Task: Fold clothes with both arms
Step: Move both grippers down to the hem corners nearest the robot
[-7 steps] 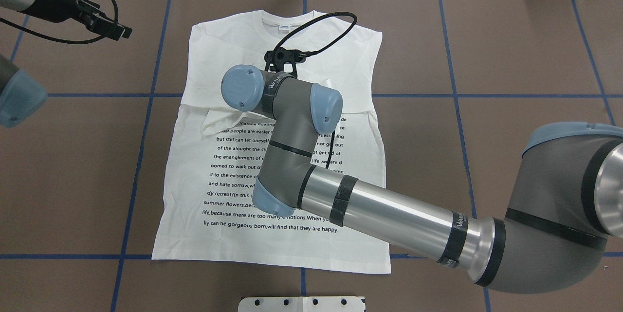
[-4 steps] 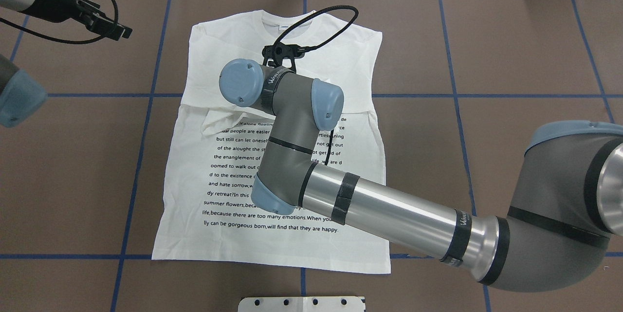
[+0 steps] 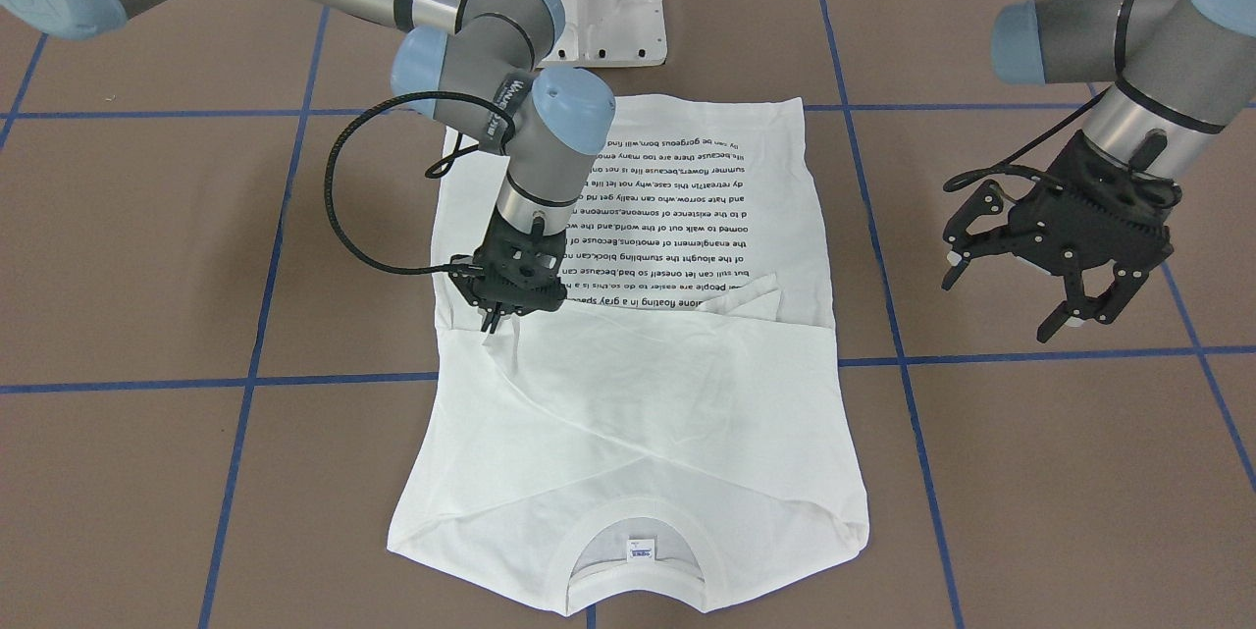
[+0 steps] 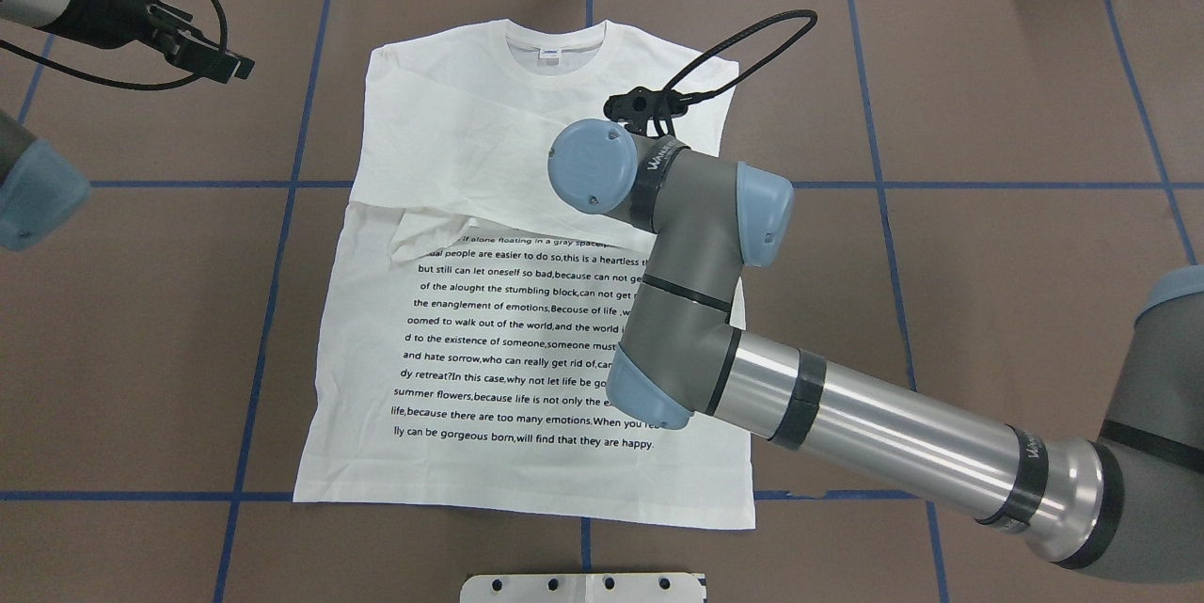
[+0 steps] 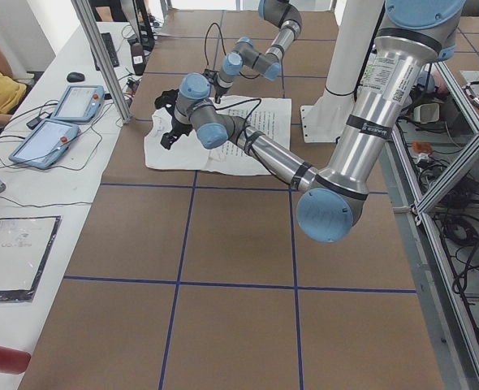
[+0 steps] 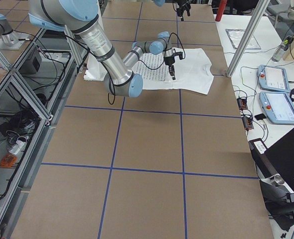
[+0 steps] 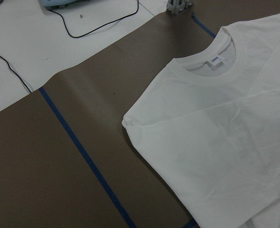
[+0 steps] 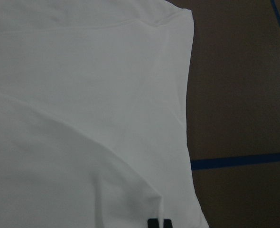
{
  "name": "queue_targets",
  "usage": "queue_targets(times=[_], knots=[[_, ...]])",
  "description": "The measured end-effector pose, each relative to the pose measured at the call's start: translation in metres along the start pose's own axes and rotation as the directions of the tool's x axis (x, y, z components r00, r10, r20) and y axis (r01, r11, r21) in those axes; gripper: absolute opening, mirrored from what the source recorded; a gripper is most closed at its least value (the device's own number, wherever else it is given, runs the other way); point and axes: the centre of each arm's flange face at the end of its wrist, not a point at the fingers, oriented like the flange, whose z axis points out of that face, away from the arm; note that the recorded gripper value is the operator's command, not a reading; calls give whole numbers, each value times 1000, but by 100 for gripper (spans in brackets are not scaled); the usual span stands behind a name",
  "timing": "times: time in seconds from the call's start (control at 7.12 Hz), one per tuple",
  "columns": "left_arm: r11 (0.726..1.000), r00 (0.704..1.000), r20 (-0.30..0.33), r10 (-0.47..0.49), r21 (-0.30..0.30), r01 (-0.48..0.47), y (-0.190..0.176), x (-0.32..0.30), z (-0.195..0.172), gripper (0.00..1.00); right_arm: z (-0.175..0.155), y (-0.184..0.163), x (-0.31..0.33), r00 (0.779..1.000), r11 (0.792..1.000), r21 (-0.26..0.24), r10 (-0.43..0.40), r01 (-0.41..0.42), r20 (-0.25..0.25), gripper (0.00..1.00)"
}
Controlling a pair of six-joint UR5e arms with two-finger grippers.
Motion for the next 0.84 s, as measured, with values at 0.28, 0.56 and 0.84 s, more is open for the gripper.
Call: queue_targets(times=[0.28, 0.56, 0.84], knots=[[1000, 1000, -1, 0, 2, 0, 1, 0, 0, 100, 8, -4, 16, 1000, 1000, 7, 0, 0, -9, 100], [1000, 1000, -1, 1, 1, -1, 1, 0, 0, 100, 12, -7, 23, 1000, 1000, 14, 6, -5, -9, 100], [1000, 1000, -5, -16, 2, 16, 1, 2, 0, 100, -16, -20, 40, 998, 1000, 12, 13, -14, 58, 100]])
